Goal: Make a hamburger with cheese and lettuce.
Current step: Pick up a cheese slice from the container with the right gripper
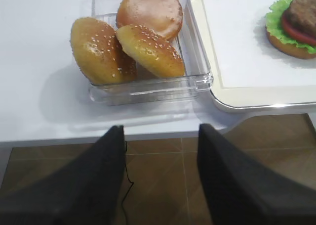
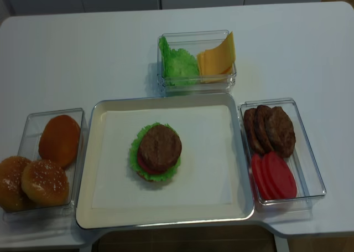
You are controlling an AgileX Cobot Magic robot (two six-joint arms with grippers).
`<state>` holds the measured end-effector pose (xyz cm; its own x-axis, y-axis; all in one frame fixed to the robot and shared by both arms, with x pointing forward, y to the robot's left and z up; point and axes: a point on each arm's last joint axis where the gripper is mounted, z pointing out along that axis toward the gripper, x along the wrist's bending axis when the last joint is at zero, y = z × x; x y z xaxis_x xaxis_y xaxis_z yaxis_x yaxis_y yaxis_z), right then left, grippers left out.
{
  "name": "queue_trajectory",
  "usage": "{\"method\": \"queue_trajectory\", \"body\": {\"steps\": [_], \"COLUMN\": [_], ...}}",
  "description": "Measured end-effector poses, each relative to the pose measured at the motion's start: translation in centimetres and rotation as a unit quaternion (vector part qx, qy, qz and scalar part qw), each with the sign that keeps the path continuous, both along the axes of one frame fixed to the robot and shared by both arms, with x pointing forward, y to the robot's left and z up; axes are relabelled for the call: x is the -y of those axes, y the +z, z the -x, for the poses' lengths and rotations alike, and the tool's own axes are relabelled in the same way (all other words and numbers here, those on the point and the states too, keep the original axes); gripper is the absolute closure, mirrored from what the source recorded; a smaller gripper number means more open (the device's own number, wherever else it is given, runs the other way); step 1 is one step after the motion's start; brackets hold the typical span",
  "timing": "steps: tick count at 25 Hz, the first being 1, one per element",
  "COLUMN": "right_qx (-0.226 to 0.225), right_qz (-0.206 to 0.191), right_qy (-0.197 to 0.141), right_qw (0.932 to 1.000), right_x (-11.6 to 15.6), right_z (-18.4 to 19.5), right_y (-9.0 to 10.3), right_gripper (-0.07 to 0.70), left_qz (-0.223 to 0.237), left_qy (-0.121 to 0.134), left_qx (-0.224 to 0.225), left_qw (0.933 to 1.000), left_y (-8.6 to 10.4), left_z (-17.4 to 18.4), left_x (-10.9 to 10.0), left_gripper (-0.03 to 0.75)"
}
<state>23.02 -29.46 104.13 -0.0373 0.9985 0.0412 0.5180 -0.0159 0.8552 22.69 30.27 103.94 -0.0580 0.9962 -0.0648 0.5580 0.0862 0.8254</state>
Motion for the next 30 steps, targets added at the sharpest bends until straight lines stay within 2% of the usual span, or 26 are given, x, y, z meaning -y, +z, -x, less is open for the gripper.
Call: {"method": "queue_trajectory", "body": {"steps": [10,16,21,26,30], "right_qx": [0.001,0.049,0.045,0.07,0.054], "right_qz": [-0.006,-0.067,-0.088,-0.114,-0.151], "right_qy": [0.004,0.015,0.021,0.013,0.01], "right_qw": [1.0,0.9965,0.9949,0.991,0.987], "right_x": [-0.1,-0.8,-1.1,-1.2,-1.5], "right_z": [0.0,0.2,-0.6,-3.2,-6.3], "right_y": [0.0,1.6,2.5,4.5,5.4], "right_gripper": [0.211,0.241,0.244,0.244,0.244], "left_qz": [0.0,0.0,0.0,0.0,0.0], "left_qy": [0.0,0.0,0.0,0.0,0.0], "left_qx": [0.0,0.0,0.0,0.0,0.0], "left_qw": [1.0,1.0,1.0,1.0,1.0], "left_y": [0.0,0.0,0.0,0.0,0.0], "left_z": [0.0,0.0,0.0,0.0,0.0], "left_x": [0.0,0.0,0.0,0.0,0.0], "left_gripper": [0.358,0.358,0.358,0.358,0.358]}}
